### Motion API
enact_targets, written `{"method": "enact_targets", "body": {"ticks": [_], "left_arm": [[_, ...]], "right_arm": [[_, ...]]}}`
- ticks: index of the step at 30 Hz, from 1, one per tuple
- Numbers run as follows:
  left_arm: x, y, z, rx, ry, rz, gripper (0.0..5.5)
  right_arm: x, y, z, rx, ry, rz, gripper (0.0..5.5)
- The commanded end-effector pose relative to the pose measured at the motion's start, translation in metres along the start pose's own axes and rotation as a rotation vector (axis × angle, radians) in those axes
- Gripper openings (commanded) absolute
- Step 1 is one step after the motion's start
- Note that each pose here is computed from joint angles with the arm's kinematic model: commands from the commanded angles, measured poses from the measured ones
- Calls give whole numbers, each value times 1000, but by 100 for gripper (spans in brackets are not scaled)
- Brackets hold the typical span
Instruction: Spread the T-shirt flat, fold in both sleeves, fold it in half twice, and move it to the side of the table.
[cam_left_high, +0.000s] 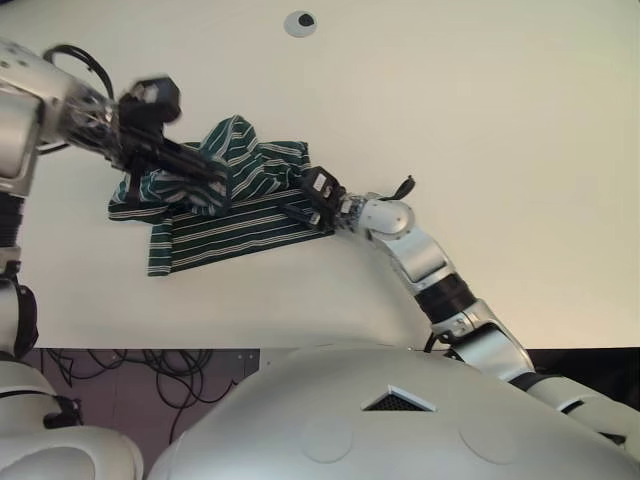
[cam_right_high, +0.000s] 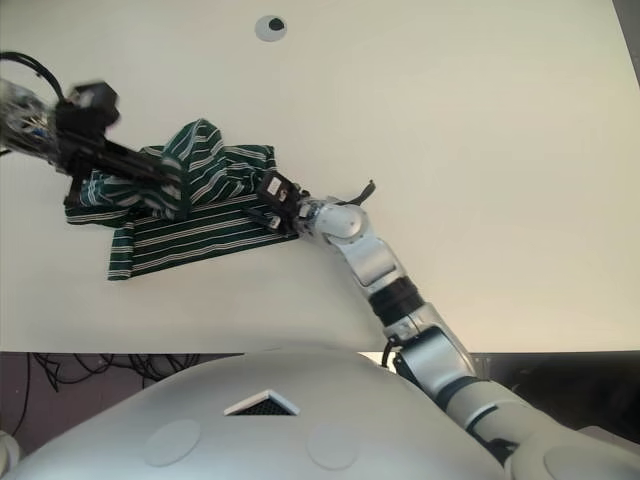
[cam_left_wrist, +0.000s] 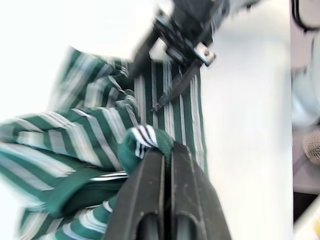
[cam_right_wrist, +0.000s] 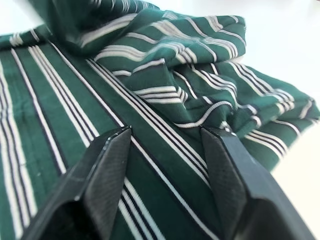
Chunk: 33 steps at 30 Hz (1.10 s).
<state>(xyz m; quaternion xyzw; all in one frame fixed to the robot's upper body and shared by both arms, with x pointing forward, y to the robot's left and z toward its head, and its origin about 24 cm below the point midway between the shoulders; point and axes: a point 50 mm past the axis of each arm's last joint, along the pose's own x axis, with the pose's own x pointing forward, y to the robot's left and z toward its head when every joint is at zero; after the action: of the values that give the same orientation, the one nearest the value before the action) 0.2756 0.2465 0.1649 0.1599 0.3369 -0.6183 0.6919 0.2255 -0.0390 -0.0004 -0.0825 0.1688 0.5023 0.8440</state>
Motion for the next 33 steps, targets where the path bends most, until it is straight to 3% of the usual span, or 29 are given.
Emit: {"method": "enact_targets", "body": {"ticks": [1,7,13,17,20,23,27,30,33], "left_arm": [[-12,-12,2,71,-227,160,2],[2,-39,-31,32,-423,327,2],[15,-59,-51,38,-471,367,2],[28,-74,-53,148,-413,316,2],[42,-86,-39,357,-353,344,2],[58,-109,-27,547,-326,273,2],[77,-125,-41,637,-209,170,2],[87,-126,-47,642,-166,143,2],[94,-129,-53,644,-122,112,0]], "right_arm": [[-79,0,-58,41,310,-52,252],[-148,11,-52,-3,358,-90,252],[-176,17,-44,23,312,-101,252],[-171,-9,-9,111,57,-157,252],[-183,-11,27,156,-146,-18,252],[-190,-26,53,145,-244,29,252],[-170,-61,72,62,-188,18,252],[-129,-87,76,22,-86,38,252],[-88,-109,78,-109,24,62,289]]}}
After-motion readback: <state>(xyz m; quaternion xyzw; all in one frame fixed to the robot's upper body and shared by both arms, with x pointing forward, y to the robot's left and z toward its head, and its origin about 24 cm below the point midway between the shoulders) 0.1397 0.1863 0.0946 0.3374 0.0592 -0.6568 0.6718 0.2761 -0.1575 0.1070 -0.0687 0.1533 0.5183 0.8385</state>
